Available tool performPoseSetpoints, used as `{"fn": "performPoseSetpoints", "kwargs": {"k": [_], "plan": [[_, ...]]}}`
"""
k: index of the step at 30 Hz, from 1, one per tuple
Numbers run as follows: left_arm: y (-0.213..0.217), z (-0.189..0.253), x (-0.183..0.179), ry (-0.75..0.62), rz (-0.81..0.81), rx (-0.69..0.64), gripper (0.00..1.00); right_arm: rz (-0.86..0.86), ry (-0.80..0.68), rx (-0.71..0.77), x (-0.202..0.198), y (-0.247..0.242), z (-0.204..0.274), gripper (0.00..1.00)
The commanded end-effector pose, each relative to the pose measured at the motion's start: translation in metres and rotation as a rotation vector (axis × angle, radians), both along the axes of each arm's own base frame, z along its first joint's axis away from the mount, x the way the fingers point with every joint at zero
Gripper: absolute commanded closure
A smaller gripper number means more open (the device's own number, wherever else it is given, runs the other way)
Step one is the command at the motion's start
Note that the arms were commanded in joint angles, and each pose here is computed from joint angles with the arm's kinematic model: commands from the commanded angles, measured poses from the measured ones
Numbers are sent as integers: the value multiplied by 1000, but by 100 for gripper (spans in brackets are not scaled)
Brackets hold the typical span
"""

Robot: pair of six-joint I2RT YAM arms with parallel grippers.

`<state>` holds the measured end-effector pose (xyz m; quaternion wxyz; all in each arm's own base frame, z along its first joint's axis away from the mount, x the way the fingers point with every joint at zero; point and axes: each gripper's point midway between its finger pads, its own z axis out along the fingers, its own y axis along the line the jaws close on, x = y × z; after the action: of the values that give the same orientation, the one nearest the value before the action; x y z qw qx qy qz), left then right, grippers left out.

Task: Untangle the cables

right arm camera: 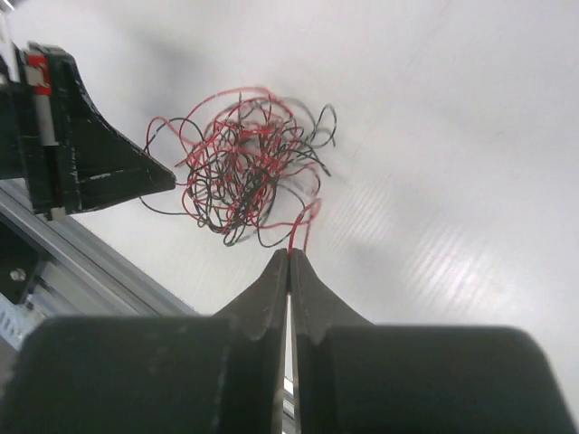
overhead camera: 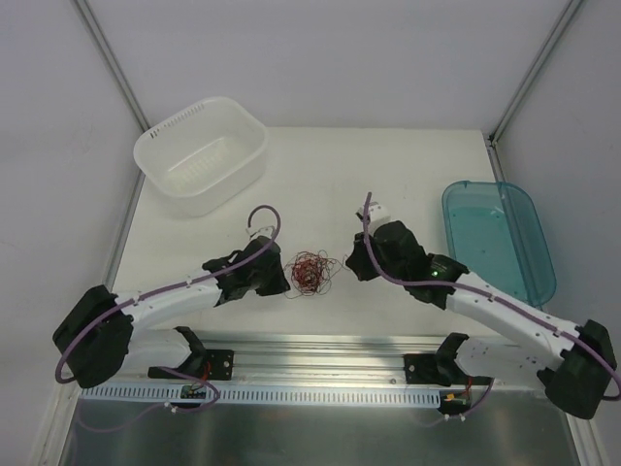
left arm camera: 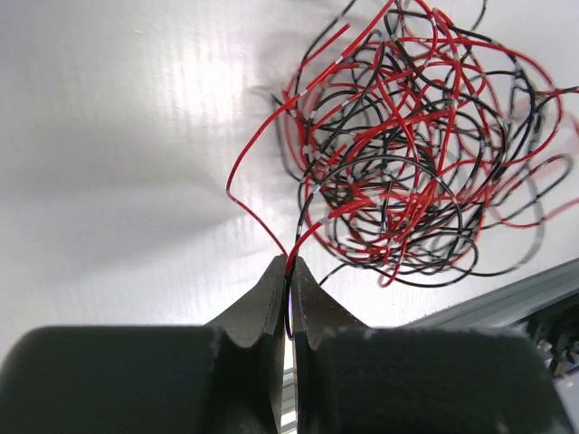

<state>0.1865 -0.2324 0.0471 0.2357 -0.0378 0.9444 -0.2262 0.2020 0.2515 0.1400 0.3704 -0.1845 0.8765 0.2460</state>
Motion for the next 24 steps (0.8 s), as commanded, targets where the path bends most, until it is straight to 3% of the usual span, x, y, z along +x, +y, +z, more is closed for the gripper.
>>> {"fn": "performPoseSetpoints", "kwargs": {"k": [1, 6, 14, 19, 24], "plan": [[20, 13, 4, -6, 60, -29, 100, -111, -137, -69, 11, -45, 53, 99], [47, 34, 12, -75, 102, -18, 100, -225, -236, -26, 11, -85, 106, 99], [91, 82, 24, -221, 188, 31, 100, -331, -291, -30, 3, -126, 130, 99], [122, 119, 35, -325, 220, 155, 100, -359, -329, -41, 1, -140, 145, 99], [153, 151, 49, -400, 285, 300, 100, -337, -416, -4, -2, -145, 203, 99]]}}
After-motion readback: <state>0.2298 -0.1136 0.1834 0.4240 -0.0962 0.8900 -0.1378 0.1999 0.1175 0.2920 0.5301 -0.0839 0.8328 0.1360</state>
